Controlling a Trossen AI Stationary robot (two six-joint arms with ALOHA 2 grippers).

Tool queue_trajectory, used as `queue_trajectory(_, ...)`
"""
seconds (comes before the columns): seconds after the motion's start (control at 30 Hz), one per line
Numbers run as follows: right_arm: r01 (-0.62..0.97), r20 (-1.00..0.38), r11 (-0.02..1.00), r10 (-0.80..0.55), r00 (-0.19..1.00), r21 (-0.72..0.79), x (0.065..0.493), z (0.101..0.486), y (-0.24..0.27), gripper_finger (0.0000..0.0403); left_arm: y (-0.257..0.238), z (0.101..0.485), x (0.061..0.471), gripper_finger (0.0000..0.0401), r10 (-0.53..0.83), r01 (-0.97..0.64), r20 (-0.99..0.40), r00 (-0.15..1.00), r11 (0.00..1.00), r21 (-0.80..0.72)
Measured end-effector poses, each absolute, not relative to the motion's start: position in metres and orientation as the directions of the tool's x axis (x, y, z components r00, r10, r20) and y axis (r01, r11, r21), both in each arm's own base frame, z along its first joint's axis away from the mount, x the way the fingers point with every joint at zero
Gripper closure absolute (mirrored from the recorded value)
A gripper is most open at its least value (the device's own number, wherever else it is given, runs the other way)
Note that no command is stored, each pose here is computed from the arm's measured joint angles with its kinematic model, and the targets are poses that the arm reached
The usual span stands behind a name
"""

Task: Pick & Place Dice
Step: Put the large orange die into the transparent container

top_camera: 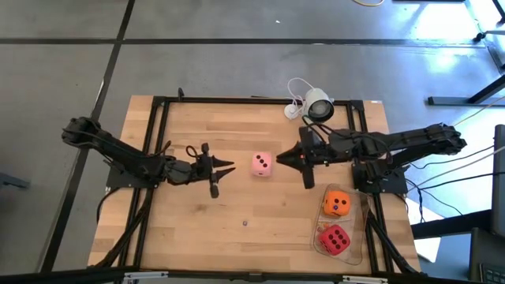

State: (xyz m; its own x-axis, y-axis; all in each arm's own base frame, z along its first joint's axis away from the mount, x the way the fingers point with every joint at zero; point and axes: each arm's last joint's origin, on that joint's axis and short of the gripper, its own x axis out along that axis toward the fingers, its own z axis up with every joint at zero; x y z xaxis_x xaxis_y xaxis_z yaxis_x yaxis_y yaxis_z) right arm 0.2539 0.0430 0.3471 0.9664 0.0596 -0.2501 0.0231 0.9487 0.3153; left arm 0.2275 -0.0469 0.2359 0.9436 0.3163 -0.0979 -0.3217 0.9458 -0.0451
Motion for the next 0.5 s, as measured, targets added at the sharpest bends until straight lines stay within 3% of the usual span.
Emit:
queue_trajectory(0.27, 0.147, -0.417, 0.85, 0.091, 0.905, 0.505, 0.253, 0.33, 0.027, 0.0318, -0.049, 0.234, 0.228, 0.0318, 0.258, -0.262, -0.118, 0.959, 0.965, -0.015)
queue_trajectory(0.5, 0.399, -0.666, 0.689, 0.165, 0.728, 0.606, 0.244, 0.302, 0.005, 0.0278, -0.049, 0.234, 0.228, 0.0321, 0.258, -0.261, -0.119, 0.959, 0.965, -0.012)
